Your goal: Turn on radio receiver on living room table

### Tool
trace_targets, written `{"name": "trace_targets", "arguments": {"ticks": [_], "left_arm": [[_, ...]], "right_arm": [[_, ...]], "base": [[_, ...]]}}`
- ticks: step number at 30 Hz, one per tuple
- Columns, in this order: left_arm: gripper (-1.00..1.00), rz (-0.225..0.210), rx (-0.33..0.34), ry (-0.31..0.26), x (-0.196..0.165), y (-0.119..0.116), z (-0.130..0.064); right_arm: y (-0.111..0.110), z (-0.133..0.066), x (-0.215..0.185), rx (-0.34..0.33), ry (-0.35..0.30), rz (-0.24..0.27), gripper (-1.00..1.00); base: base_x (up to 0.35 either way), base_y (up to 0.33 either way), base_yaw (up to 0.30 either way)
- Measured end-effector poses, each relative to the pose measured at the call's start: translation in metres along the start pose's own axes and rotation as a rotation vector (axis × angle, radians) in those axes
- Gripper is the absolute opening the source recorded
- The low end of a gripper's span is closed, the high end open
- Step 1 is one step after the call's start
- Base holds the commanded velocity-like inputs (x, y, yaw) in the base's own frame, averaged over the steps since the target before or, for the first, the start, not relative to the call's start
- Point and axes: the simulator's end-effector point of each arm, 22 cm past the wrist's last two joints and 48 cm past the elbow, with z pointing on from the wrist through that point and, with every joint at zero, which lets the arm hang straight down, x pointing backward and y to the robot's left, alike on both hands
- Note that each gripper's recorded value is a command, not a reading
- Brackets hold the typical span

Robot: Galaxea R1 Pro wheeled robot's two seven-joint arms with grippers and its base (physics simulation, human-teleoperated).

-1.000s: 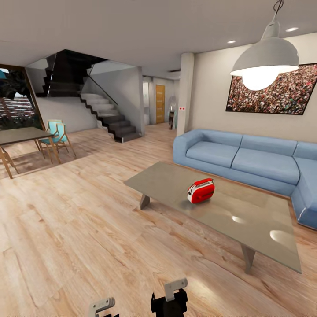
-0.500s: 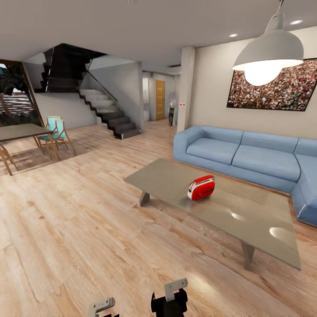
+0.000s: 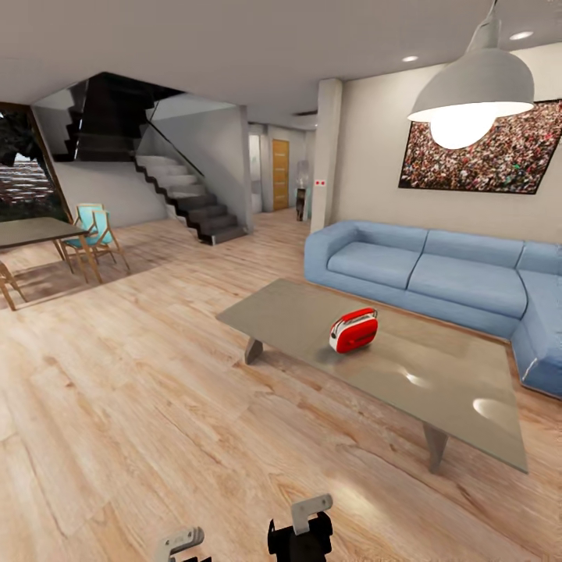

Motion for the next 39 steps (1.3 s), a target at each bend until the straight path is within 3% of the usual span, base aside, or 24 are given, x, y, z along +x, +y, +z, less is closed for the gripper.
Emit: {"name": "trace_targets", "arguments": {"ticks": [39], "left_arm": [[1.00, -0.005, -0.002, 0.018, 0.0068, -0.0003, 0.0031]], "right_arm": [[0.0004, 0.0027, 0.0065, -0.002, 0.017, 0.003, 1.00]], "base": [[0.000, 0.000, -0.252]]}}
